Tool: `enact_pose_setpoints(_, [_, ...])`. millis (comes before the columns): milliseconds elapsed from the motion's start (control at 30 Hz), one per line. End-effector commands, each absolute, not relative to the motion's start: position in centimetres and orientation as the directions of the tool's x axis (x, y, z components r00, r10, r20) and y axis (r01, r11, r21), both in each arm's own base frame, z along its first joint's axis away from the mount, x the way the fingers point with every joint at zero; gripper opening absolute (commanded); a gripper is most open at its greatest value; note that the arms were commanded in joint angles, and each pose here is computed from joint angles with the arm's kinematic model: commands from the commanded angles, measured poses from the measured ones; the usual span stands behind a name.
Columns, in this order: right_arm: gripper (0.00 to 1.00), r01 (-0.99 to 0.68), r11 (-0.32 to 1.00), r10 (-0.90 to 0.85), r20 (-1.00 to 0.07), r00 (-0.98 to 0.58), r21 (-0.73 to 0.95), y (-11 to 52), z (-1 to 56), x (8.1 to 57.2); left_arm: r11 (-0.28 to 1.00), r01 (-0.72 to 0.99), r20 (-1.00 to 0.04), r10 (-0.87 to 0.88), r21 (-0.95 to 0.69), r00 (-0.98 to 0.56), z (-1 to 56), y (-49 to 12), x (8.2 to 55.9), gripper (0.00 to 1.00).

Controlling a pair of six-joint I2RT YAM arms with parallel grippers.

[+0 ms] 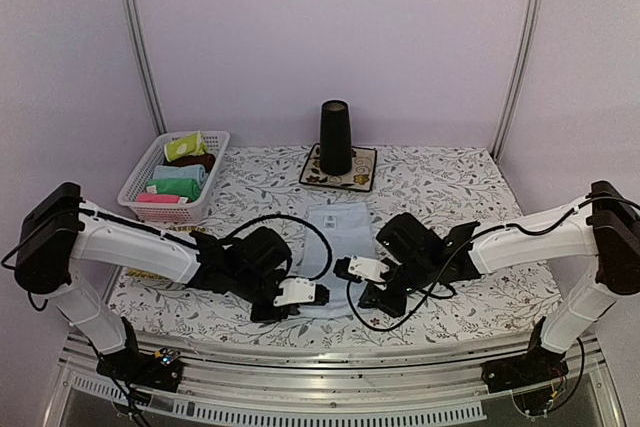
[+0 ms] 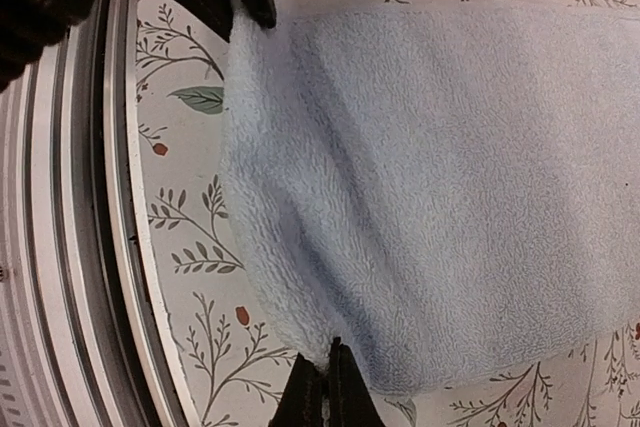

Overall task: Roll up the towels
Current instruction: Roll the towel at the center of the board.

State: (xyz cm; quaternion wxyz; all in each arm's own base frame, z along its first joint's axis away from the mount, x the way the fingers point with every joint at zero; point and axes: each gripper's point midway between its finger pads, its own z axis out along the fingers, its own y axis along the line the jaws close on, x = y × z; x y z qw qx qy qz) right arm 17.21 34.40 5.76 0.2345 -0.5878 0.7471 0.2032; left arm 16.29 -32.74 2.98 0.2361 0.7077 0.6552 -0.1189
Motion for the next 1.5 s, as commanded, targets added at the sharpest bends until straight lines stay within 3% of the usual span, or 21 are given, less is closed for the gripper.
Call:
enact_pose_setpoints(0, [0.02, -0.967, 0.19, -0.799, -0.546, -0.251, 0.166, 34.8, 5.3, 15.5, 0.041, 0.983, -0.534, 0.843, 0.176, 0.06, 5.2, -32.7, 17.7, 0.28])
enact_pose_setpoints(67, [0.02, -0.963, 0.187, -0.8, -0.539, -0.264, 0.195, 34.8, 5.3, 15.6, 0.065, 0.982, -0.551, 0.833, 0.177, 0.044, 5.9, -32.6, 18.1, 0.51])
enact_pose_setpoints(100, [0.02, -0.96, 0.186, -0.798, -0.538, -0.271, 0.208, 34.8, 5.3, 15.6, 0.07, 0.982, -0.56, 0.828, 0.175, 0.041, 6.3, -32.6, 18.1, 0.57])
enact_pose_setpoints(167, [0.02, -0.954, 0.188, -0.789, -0.543, -0.287, 0.232, 34.8, 5.6, 15.9, 0.076, 0.981, -0.572, 0.819, 0.177, 0.039, 6.9, -32.5, 18.1, 0.66])
enact_pose_setpoints(300, [0.02, -0.938, 0.19, -0.769, -0.55, -0.325, 0.289, 34.7, 6.3, 16.2, 0.07, 0.982, -0.597, 0.801, 0.174, 0.049, 7.8, -32.5, 17.5, 0.74])
enact_pose_setpoints(767, [0.02, -0.781, 0.3, -0.693, -0.438, -0.573, 0.548, 34.0, 6.0, 19.3, 0.051, 0.926, -0.541, 0.823, 0.375, 0.174, 6.5, -34.5, 17.8, 0.73])
enact_pose_setpoints(1167, [0.02, -0.738, 0.372, -0.683, -0.373, -0.628, 0.563, 32.2, 4.4, 20.2, 0.031, 0.92, -0.503, 0.844, 0.39, 0.185, 4.8, -35.5, 17.8, 0.69])
enact_pose_setpoints(1300, [0.02, -0.73, 0.395, -0.677, -0.359, -0.642, 0.558, 31.8, 3.9, 20.7, 0.04, 0.908, -0.485, 0.855, 0.418, 0.185, 5.0, -35.5, 18.6, 0.59])
enact_pose_setpoints(1467, [0.02, -0.721, 0.406, -0.671, -0.353, -0.652, 0.562, 31.7, 3.6, 21.3, 0.072, 0.904, -0.505, 0.847, 0.421, 0.167, 5.8, -35.5, 19.4, 0.61])
